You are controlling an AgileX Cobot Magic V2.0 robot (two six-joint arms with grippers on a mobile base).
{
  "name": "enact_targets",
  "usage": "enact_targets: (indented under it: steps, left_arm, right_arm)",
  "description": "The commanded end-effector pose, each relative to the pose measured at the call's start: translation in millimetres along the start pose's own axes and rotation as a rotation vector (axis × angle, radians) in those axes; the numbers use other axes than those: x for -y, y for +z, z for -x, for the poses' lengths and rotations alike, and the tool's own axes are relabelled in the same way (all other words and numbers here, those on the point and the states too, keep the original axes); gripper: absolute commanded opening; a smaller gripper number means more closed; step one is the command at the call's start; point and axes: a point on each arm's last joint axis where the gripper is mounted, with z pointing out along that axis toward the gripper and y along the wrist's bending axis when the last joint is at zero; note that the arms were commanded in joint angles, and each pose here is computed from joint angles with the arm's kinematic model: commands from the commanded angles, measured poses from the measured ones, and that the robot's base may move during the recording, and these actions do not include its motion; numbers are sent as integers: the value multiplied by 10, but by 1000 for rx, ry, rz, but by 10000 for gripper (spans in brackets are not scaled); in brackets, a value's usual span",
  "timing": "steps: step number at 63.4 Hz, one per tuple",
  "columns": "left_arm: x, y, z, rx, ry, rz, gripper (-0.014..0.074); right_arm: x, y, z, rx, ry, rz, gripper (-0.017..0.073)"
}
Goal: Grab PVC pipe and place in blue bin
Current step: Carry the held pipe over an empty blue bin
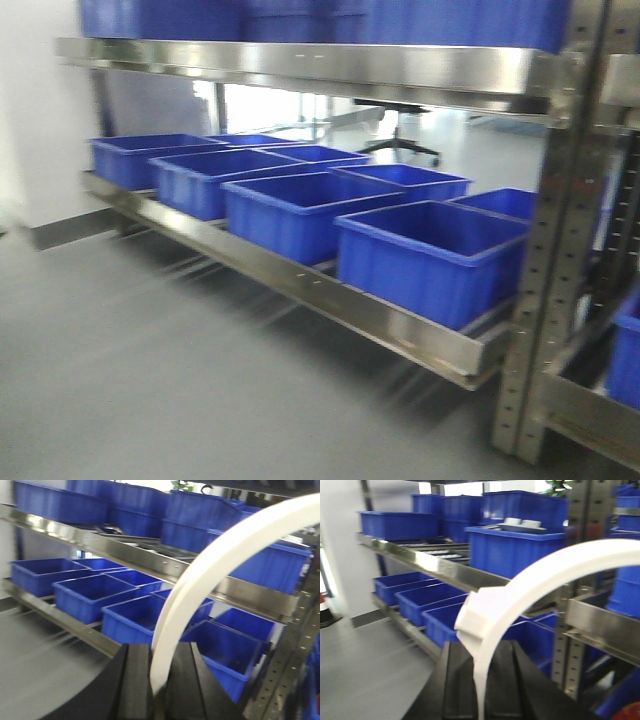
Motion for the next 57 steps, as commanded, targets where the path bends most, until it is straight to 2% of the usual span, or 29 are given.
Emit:
enact_targets:
  steps: [1, 57]
  left_arm:
    - [11, -12, 30, 30, -10, -8, -111]
    - [11, -12, 30, 30, -10, -8, -111]
  right_arm:
    - [-2, -9, 32, 36, -15, 2, -169]
    - [-2, -9, 32, 36, -15, 2, -169]
